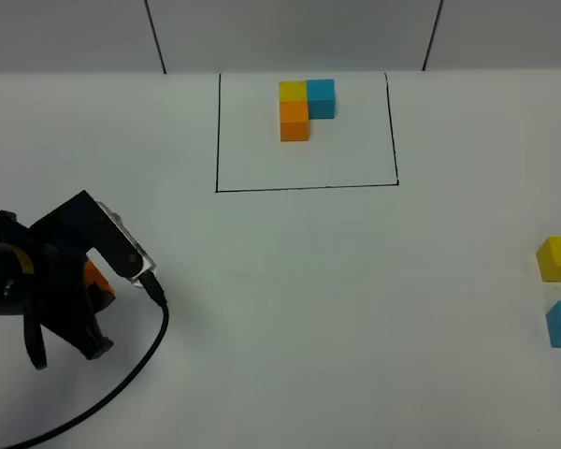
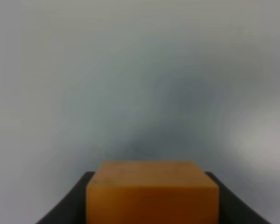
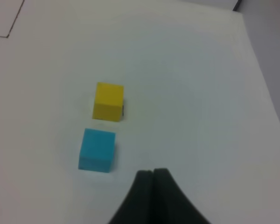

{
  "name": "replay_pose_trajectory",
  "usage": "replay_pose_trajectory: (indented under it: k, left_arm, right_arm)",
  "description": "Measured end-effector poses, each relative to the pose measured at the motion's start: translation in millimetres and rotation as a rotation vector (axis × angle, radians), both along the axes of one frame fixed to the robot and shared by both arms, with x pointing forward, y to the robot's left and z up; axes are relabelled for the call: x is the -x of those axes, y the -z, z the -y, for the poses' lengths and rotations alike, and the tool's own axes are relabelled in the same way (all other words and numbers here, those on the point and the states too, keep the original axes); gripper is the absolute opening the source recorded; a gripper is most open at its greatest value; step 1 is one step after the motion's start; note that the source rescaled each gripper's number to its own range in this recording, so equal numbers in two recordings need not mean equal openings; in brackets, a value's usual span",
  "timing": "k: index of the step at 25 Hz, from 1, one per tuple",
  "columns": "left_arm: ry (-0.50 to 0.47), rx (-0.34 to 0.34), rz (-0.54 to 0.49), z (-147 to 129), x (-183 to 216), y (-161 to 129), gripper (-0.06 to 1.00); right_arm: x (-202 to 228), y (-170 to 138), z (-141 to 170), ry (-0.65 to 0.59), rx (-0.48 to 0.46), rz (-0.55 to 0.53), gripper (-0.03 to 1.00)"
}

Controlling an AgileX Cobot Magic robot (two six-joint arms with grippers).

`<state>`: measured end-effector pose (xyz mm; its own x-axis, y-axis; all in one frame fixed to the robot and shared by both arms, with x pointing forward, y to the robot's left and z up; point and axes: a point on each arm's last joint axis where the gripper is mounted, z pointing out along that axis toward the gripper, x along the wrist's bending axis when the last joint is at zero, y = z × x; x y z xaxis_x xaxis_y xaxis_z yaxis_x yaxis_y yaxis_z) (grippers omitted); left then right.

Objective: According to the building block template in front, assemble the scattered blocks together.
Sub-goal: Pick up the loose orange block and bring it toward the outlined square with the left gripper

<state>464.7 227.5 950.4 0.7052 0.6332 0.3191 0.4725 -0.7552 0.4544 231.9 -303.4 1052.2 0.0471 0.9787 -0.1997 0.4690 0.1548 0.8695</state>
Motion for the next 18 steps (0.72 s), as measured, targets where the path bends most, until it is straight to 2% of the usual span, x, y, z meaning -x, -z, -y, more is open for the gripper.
replay_pose_trajectory:
  k: [3,8,10,13,18]
  left_arm:
    - [0.135,-0.071,0.023,5.1,1.8,0.1,0.63]
    - [0.413,-0.222,0.071,13.5,5.4,0.4,0.63]
    - [0.487,-0.262,0.085,13.9,5.7,0.5,0.63]
    - [0.541,-0.281,0.096,14.9,6.2,0.5,0.63]
    - [0.530,-0.262,0.109,16.2,5.5,-0.5,0.63]
  right_arm:
    - [0.0,0.0,0.0,0.000,0.000,0.000,0.00]
    - [0.0,0.0,0.0,0.000,0.000,0.000,0.00]
    - [0.0,0.0,0.0,0.000,0.000,0.000,0.00]
    - [0.0,0.0,0.0,0.000,0.000,0.000,0.00]
    - [0.0,0.0,0.0,0.000,0.000,0.000,0.00]
